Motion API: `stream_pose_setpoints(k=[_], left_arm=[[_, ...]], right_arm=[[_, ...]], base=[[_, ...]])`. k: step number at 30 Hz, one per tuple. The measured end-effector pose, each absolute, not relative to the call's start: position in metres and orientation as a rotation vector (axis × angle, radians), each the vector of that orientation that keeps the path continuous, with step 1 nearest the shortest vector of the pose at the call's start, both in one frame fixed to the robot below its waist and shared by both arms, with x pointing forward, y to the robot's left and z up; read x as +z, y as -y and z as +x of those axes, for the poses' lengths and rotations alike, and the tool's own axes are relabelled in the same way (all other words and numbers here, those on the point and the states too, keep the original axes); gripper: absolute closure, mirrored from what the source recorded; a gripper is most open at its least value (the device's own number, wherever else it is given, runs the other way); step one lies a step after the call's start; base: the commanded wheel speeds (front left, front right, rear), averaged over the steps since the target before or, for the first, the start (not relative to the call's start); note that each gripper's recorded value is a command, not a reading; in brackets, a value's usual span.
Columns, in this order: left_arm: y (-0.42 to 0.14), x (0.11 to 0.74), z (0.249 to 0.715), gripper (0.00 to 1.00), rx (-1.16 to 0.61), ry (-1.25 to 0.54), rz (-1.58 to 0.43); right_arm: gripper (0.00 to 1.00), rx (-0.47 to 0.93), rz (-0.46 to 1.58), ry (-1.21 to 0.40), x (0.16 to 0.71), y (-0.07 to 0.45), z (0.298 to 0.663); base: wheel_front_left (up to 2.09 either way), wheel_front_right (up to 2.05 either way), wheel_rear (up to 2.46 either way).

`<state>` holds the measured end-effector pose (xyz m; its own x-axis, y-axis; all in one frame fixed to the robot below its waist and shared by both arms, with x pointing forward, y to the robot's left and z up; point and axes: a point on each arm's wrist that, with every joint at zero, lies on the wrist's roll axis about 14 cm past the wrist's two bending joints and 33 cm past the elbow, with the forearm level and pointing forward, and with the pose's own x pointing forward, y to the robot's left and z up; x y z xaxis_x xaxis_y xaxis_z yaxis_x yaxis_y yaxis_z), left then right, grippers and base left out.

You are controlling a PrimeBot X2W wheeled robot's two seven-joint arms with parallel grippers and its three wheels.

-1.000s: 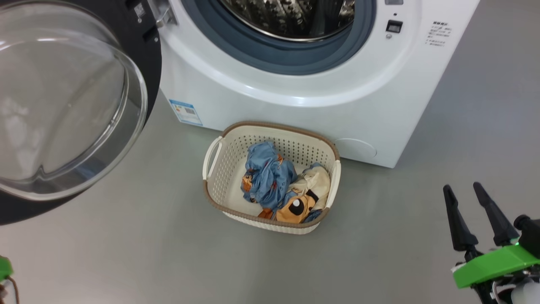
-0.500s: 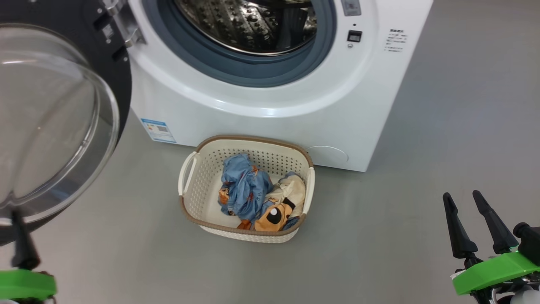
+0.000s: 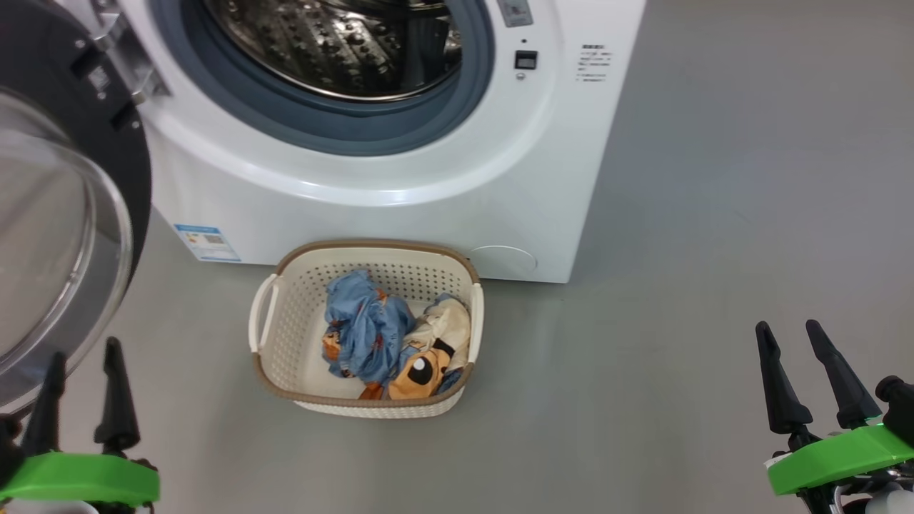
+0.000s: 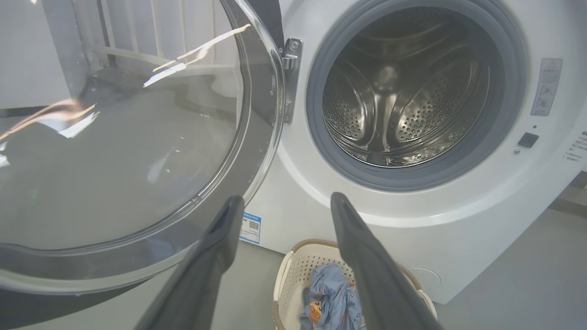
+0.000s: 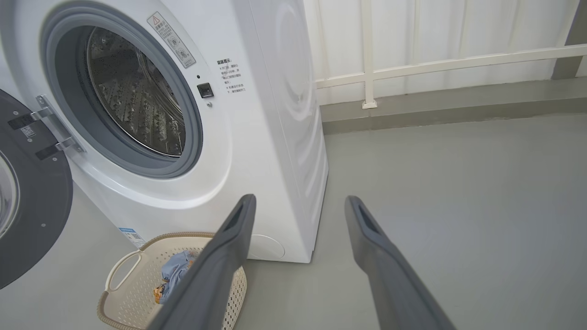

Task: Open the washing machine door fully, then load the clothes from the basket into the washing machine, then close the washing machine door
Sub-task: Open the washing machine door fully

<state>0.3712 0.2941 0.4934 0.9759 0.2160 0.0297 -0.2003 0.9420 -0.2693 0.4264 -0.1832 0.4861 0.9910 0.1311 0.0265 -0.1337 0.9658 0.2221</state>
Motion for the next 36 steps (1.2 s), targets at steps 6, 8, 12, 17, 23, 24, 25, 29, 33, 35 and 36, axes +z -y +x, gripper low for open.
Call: stream_pose_setpoints(k=[6,8,12,17,23,24,25,29,33,35,36], left_arm=[[-0.262,0.487,0.381,0.0,0.105,0.027,-0.275],[-0.255,0.486,0.384,0.0,0.074,0.021,-0.265],[-0.238,0.487,0.393,0.0,0.022,0.019,-0.27],[-0.218,0.488,0.4,0.0,-0.038,0.019,-0.275],[-0.195,0.486,0.403,0.0,-0.103,0.005,-0.281],[-0.193,0.486,0.404,0.0,-0.11,0.006,-0.282],[-0.191,0.487,0.405,0.0,-0.116,0.007,-0.282],[-0.184,0.488,0.406,0.0,-0.134,0.008,-0.287],[-0.179,0.485,0.402,0.0,-0.149,-0.003,-0.288],[-0.177,0.486,0.402,0.0,-0.155,0.0,-0.289],[-0.176,0.487,0.402,0.0,-0.157,0.002,-0.288]], right_arm=[[0.0,0.081,0.229,0.018,0.487,0.201,0.417],[0.0,0.06,0.227,0.014,0.486,0.208,0.412],[0.0,0.025,0.224,0.007,0.483,0.22,0.402],[0.0,-0.018,0.22,0.017,0.486,0.235,0.393],[0.0,-0.06,0.215,0.028,0.489,0.249,0.384],[0.0,-0.065,0.214,0.03,0.49,0.251,0.383],[0.0,-0.072,0.214,0.032,0.491,0.253,0.381],[0.0,-0.092,0.213,0.03,0.49,0.259,0.373],[0.0,-0.108,0.218,0.02,0.486,0.262,0.364],[0.0,-0.11,0.219,0.021,0.486,0.263,0.364],[0.0,-0.111,0.22,0.021,0.487,0.263,0.364]], base=[[0.0,0.0,0.0],[0.0,0.0,0.0],[0.0,0.0,0.0],[0.0,0.0,0.0],[0.0,0.0,0.0],[0.0,0.0,0.0],[0.0,0.0,0.0],[0.0,0.0,0.0],[0.0,0.0,0.0],[0.0,0.0,0.0],[0.0,0.0,0.0]])
